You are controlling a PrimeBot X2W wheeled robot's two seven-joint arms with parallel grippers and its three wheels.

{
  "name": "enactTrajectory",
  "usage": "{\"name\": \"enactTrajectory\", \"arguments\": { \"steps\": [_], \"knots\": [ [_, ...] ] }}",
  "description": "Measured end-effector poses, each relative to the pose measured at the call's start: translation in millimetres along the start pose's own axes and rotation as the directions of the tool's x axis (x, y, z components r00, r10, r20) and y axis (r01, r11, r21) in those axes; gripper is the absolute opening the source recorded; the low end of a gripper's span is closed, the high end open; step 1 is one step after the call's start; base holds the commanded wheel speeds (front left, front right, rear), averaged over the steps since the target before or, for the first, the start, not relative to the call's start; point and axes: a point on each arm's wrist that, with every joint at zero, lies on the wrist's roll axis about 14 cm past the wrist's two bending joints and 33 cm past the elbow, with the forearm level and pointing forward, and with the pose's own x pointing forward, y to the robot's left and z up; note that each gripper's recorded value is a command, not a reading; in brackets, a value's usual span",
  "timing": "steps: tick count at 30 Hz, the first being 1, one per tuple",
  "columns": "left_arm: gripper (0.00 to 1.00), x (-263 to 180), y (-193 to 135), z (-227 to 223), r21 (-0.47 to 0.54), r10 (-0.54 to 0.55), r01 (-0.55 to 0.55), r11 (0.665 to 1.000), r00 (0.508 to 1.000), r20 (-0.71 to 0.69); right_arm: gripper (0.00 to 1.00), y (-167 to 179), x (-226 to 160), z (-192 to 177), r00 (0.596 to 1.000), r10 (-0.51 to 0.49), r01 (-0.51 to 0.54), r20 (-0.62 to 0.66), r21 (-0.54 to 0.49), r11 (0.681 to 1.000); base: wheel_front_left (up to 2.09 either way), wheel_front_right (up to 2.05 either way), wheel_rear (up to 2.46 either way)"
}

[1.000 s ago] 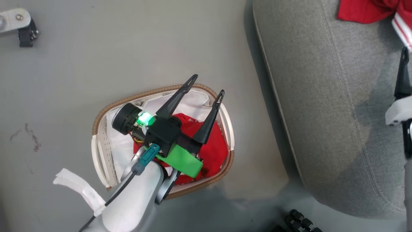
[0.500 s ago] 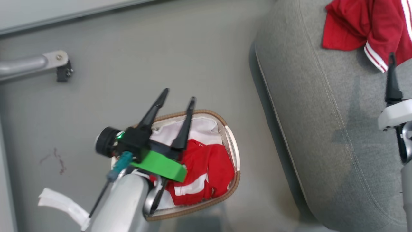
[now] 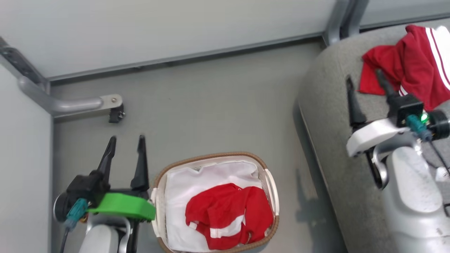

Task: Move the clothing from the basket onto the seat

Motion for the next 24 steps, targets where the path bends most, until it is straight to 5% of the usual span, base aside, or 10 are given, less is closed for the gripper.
{"name": "enactTrajectory", "arguments": {
  "steps": [11, 24],
  "knots": [
    [1.00, -62, 43, 4, -0.012, 0.171, -0.171, 0.985, 0.985, -0.004, 1.00, 76, -47, -19, 0.988, 0.148, -0.135, -0.043, 0.212, 0.968, 0.00, 0.00, 0.00],
    [1.00, -86, 39, 1, -0.030, 0.183, -0.183, 0.983, 0.983, -0.009, 1.00, 77, -83, -19, 0.989, 0.141, -0.125, -0.042, 0.267, 0.956, 0.00, 0.00, 0.00]
  ]
}}
